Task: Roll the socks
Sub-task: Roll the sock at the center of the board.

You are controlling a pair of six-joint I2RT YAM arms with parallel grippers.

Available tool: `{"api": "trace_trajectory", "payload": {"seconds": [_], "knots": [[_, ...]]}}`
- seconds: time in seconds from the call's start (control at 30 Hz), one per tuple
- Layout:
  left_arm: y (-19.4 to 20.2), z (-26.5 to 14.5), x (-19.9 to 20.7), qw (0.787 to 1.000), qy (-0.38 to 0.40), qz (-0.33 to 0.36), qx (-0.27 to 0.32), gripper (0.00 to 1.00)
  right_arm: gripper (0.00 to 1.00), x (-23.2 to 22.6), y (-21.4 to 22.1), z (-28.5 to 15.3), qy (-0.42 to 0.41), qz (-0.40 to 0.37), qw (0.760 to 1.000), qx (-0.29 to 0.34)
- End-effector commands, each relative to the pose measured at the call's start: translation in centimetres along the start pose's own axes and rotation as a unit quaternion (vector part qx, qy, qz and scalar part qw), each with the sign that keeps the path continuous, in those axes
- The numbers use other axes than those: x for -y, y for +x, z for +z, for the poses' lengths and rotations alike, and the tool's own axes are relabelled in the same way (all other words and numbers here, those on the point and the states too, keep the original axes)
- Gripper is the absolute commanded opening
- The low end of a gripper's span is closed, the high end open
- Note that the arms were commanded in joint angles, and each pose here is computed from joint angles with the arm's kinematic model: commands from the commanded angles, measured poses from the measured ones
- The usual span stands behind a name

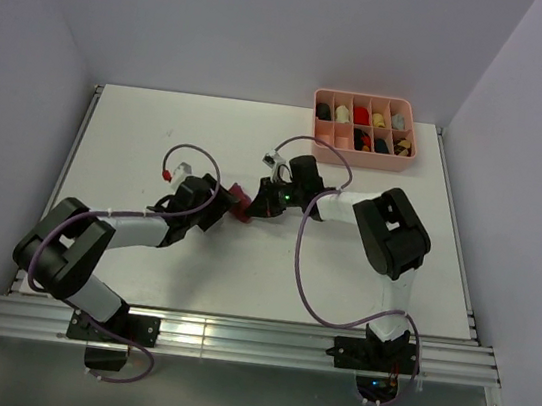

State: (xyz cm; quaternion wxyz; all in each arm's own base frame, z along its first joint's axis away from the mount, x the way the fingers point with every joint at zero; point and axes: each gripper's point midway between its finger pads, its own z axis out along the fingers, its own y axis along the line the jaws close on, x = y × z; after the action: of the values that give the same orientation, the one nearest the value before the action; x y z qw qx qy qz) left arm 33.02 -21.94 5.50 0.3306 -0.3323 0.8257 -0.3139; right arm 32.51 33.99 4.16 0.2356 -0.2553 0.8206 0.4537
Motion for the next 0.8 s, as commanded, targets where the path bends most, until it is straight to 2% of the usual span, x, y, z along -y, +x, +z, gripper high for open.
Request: {"api": "trace_trajectory", "payload": {"seconds": [0.0,0.23,0.77], "knots": [[-1.6,0.6,0.9,0.999,0.019,0.0,0.036,0.77,0.0,1.0,3.2,0.2,0.012,0.055,0.997,-0.051],[-2.5,1.5,-0.1,0.999,0.007,-0.009,0.046,0.76,0.0,1.4,3.9,0.4,0.014,0.067,0.996,-0.065],[-3.1,3.8,0.4,0.998,0.03,0.009,0.048,0.73,0.0,1.7,4.3,0.5,0.008,0.088,0.993,-0.081]]}}
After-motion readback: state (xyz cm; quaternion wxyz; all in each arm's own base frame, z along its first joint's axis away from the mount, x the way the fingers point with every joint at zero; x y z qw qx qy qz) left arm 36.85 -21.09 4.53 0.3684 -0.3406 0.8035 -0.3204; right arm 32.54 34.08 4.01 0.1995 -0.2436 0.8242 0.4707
